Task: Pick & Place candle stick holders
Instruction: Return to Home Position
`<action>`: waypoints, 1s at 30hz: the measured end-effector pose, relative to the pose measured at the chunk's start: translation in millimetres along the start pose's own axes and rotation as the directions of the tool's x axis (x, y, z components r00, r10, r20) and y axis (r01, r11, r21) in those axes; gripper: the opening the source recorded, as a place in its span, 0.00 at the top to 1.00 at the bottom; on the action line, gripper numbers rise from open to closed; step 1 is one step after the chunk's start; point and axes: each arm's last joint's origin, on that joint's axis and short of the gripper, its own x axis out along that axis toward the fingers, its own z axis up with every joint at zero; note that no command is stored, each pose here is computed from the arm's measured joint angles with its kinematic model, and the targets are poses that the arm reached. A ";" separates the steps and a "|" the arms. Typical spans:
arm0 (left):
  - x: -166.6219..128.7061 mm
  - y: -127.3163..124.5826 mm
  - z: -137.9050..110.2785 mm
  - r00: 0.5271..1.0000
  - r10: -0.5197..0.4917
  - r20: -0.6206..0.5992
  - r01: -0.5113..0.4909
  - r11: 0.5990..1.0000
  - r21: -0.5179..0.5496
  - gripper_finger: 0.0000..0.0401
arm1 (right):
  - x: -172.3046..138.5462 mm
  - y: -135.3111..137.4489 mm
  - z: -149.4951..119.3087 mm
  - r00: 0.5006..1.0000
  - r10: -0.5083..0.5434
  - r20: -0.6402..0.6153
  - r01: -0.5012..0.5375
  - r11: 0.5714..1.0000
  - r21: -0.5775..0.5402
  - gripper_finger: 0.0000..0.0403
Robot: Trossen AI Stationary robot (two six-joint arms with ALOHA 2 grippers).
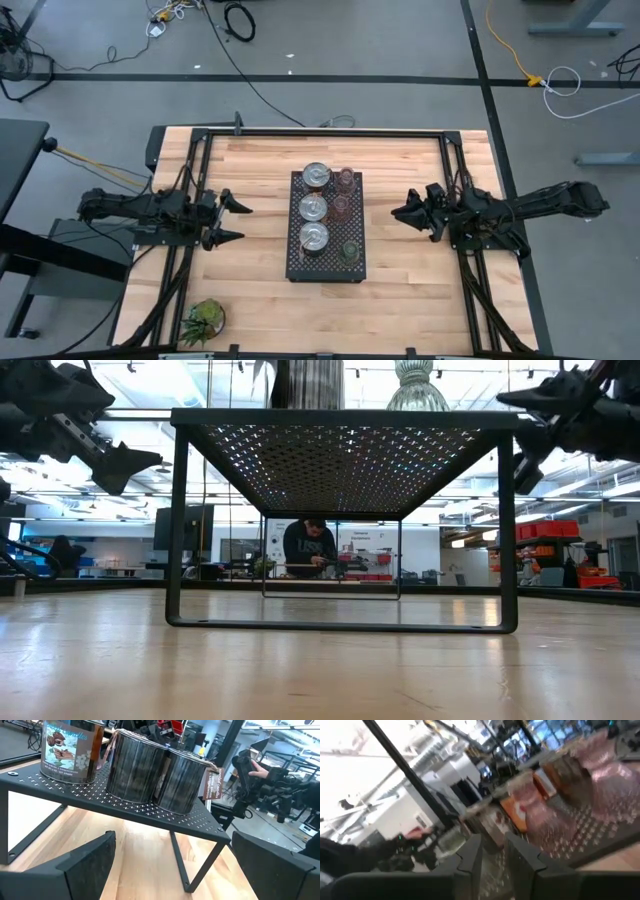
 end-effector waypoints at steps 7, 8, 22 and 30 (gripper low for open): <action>0.0 0.1 -0.4 1.000 0.001 -0.004 -0.001 1.000 0.000 0.01 | -11.7 12.0 5.7 0.997 0.063 0.049 -0.063 0.998 0.006 0.79; 0.2 0.4 -1.1 1.000 0.001 -0.004 -0.001 1.000 0.000 0.01 | -13.3 14.5 6.9 0.995 0.084 0.061 -0.085 0.996 0.007 0.79; 4.2 2.5 -7.3 0.999 -0.017 0.034 0.017 1.000 -0.001 0.01 | -47.6 43.6 28.1 0.887 0.377 0.266 -0.392 0.920 0.005 0.79; 3.4 2.4 -6.9 0.999 -0.021 0.041 0.021 1.000 -0.001 0.01 | -49.9 46.5 30.5 0.859 0.427 0.283 -0.443 0.897 -0.009 0.79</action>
